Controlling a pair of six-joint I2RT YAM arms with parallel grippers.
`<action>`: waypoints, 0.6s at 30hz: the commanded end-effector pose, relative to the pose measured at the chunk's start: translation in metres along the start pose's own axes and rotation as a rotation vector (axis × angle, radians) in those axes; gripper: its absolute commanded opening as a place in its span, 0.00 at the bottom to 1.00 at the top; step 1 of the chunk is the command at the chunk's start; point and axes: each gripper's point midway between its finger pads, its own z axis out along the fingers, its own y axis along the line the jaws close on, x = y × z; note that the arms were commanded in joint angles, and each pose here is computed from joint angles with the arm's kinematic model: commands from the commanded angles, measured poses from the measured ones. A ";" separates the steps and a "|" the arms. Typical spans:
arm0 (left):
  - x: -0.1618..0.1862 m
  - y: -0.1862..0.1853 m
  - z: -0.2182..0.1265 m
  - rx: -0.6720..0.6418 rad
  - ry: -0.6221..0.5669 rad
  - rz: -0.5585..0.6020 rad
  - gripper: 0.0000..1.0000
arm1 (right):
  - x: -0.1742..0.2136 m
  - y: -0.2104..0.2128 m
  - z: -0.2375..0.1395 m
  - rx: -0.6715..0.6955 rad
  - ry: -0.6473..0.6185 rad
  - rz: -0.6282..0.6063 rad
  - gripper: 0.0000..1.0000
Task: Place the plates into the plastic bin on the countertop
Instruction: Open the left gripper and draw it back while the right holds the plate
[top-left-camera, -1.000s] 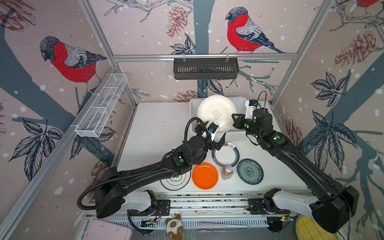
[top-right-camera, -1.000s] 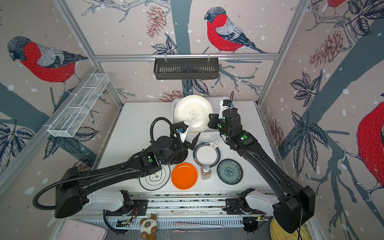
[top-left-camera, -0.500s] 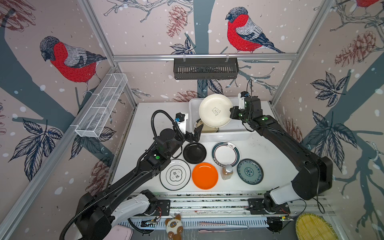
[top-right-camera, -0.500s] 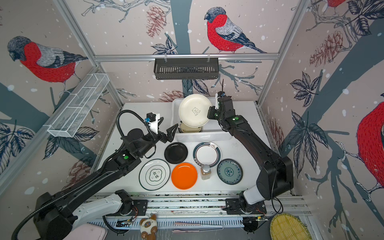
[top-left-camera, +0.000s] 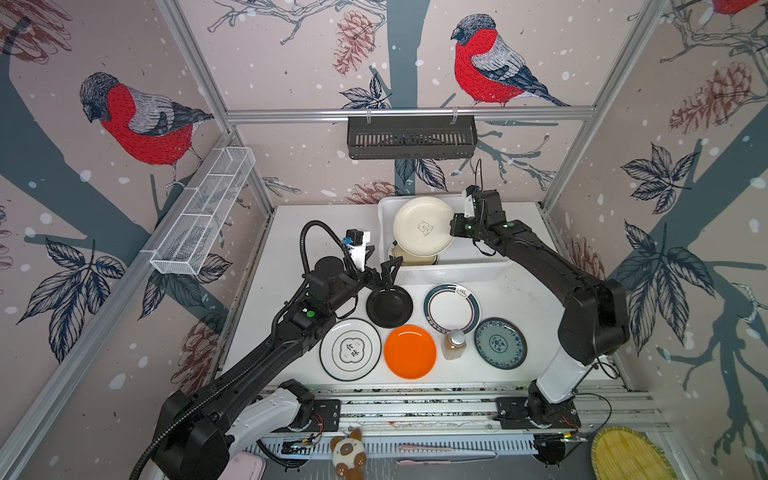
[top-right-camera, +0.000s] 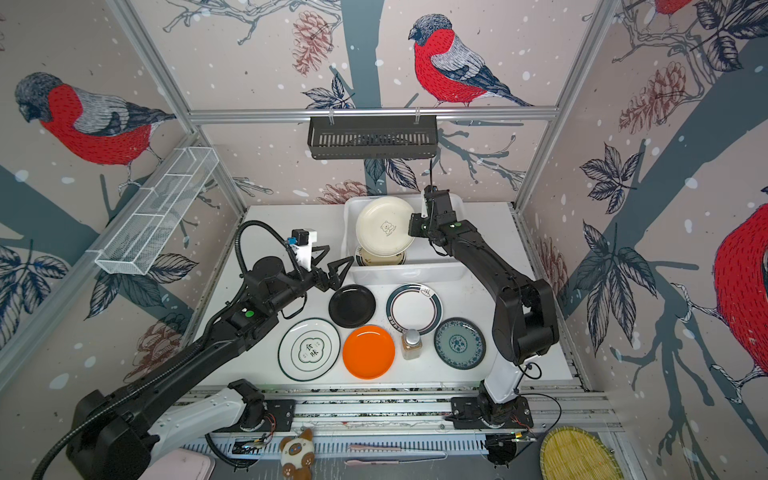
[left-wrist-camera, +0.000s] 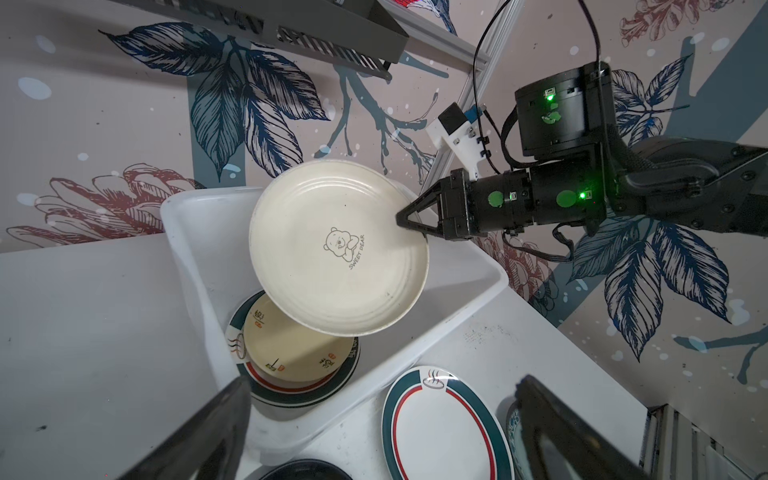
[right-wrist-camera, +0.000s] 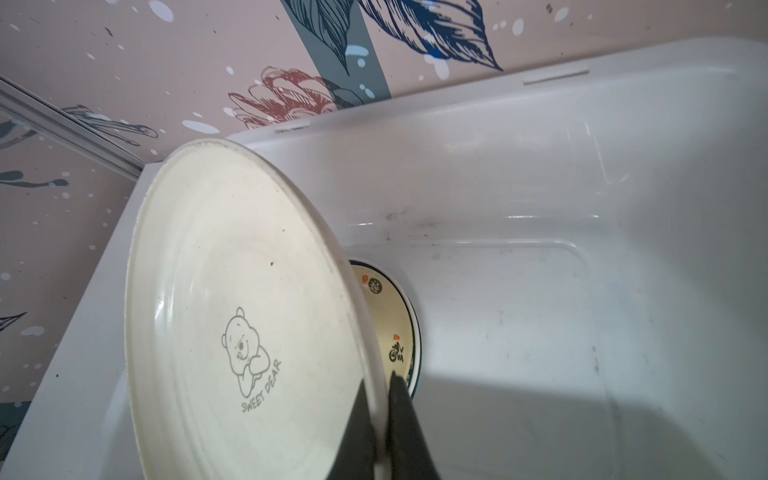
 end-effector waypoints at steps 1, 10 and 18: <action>-0.010 0.015 -0.003 -0.088 -0.048 -0.023 0.98 | 0.004 -0.003 0.010 -0.002 0.023 -0.003 0.00; -0.002 0.031 -0.009 -0.174 -0.042 -0.030 0.98 | 0.025 -0.011 0.057 -0.015 0.125 0.034 0.00; 0.003 0.043 -0.016 -0.243 -0.038 -0.031 0.98 | 0.043 -0.023 0.082 0.029 0.178 0.048 0.00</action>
